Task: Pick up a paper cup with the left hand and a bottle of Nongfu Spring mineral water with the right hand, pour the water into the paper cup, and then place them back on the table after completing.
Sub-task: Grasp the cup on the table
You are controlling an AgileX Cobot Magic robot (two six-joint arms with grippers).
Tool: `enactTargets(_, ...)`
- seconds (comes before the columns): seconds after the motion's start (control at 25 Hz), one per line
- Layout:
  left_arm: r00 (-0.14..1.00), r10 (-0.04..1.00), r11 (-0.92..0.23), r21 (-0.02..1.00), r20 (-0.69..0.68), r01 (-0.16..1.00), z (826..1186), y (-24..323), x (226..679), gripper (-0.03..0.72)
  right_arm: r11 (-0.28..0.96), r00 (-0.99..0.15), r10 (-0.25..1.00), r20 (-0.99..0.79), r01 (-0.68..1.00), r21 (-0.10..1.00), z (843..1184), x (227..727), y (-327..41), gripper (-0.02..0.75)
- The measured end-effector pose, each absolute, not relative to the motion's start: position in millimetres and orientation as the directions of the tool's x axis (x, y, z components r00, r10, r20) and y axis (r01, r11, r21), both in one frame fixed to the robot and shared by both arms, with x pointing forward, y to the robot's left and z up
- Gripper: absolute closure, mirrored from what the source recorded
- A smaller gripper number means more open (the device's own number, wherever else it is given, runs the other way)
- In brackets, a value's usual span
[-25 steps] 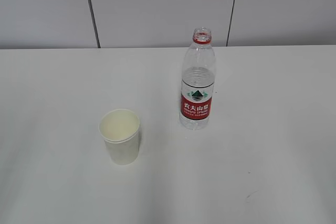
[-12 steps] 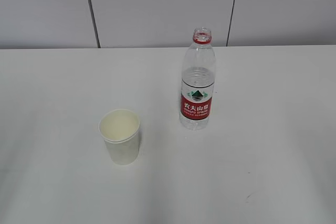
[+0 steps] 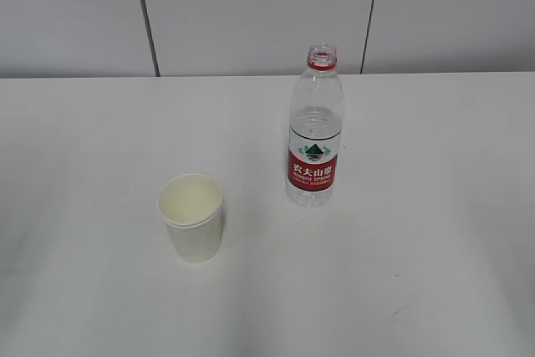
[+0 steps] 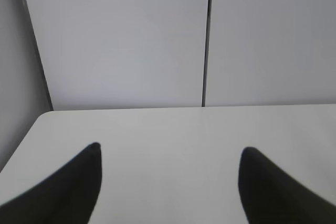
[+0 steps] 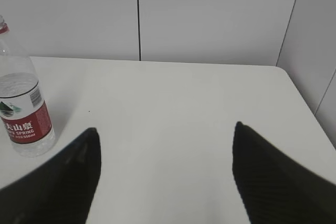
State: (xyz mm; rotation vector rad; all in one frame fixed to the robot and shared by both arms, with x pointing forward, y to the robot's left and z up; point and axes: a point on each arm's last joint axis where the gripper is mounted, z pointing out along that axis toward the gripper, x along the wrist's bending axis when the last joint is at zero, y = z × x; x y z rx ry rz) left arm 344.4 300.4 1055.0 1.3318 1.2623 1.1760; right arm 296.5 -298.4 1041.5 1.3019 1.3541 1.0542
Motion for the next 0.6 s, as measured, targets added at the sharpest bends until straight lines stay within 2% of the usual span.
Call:
enactTargets(0.2,0.031,0.998,-0.052,0.989,0.048,0.139,1050,298,364,0.189,0.064,0.02,0.997,-0.069,0.185,0.981,1042,303,-299,0.158)
enactTargets(0.6,0.222,0.971,-0.128,0.974,0.085,0.187,1027,266,404,0.189,0.056,0.033,0.997,-0.063,0.18,0.982,1045,325,-302,0.158)
